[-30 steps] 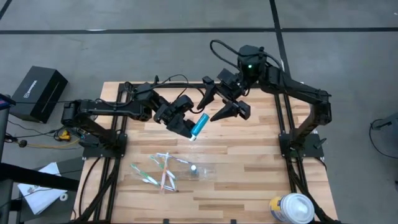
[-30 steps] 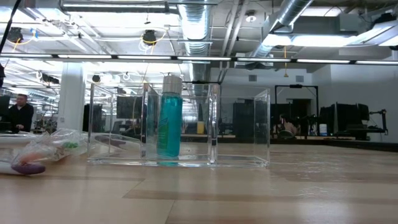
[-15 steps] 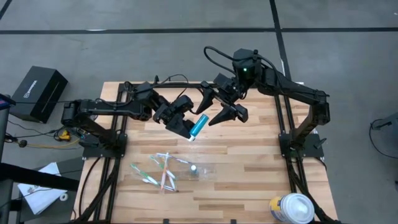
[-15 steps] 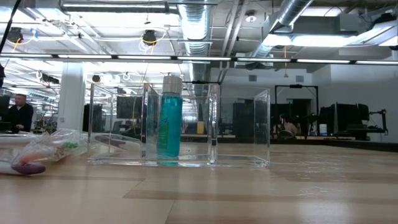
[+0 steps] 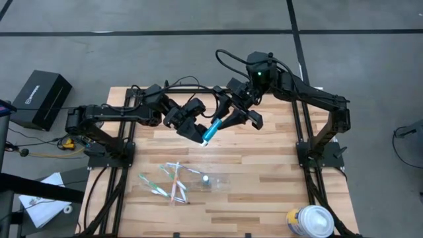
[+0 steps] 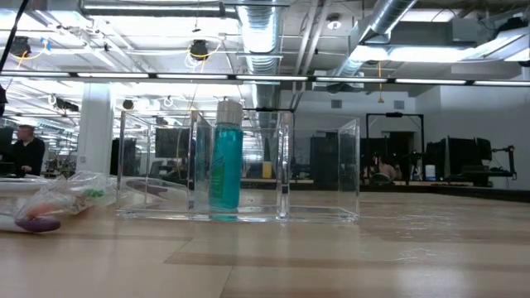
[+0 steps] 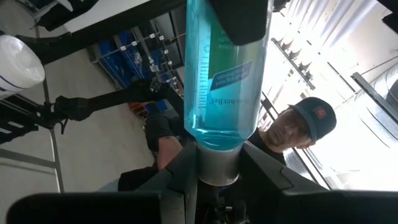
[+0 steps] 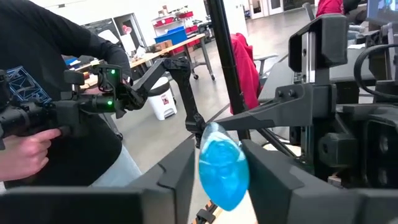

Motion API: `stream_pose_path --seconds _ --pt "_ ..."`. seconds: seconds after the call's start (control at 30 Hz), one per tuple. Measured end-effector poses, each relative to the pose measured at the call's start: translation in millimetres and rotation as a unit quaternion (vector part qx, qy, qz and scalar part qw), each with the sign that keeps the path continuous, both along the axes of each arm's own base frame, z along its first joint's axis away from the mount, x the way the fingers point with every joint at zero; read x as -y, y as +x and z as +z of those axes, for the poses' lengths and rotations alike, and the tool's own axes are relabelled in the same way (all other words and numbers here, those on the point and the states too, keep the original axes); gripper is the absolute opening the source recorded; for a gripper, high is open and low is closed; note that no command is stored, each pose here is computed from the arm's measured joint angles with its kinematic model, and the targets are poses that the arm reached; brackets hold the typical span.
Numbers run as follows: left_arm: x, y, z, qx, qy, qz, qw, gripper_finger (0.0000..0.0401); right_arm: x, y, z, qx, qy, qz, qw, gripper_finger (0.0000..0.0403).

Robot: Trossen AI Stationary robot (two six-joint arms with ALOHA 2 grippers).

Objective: Pick & Place toothbrushing station
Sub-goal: Put the blue mouthwash into the transparent organizer

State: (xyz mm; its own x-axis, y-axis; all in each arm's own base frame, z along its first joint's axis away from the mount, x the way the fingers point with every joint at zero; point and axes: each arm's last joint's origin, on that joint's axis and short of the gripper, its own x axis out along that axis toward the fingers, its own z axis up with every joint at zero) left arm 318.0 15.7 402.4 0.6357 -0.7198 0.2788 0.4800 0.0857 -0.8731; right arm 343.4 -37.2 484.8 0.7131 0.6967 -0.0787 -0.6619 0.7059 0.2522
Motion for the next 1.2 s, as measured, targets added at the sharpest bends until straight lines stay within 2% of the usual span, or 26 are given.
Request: stream_pose_path --seconds 0.17,0.43,0.67,0.9,1.07,1.13,1.2 --pt "0 0 0 0.0 0.0 0.0 1.0 0.0081 0 0 0 0.006 -0.005 0.0 1.0 0.0089" --pt "-7 -1 0 0.002 0.003 0.009 1.0 0.0082 1 0 0 0.007 -0.006 0.005 1.0 0.0084" --pt "-16 -3 1 0.03 0.034 0.017 0.999 0.0132 4 -6 4 0.01 -0.002 0.013 1.0 0.0082" --pt "-34 -14 7 0.073 0.078 0.047 0.993 0.0106 14 -13 10 0.013 0.004 -0.028 1.0 0.0074" --pt "-51 -35 24 0.144 0.125 0.113 0.975 0.0085 25 -22 22 0.039 0.01 -0.072 0.997 0.0074" --pt "-59 -45 32 0.178 0.145 0.167 0.959 0.0079 32 -25 27 0.053 0.009 -0.105 0.993 0.0073" --pt "-66 -57 41 0.217 0.173 0.23 0.933 0.0073 38 -27 30 0.062 0.012 -0.142 0.988 0.0073"
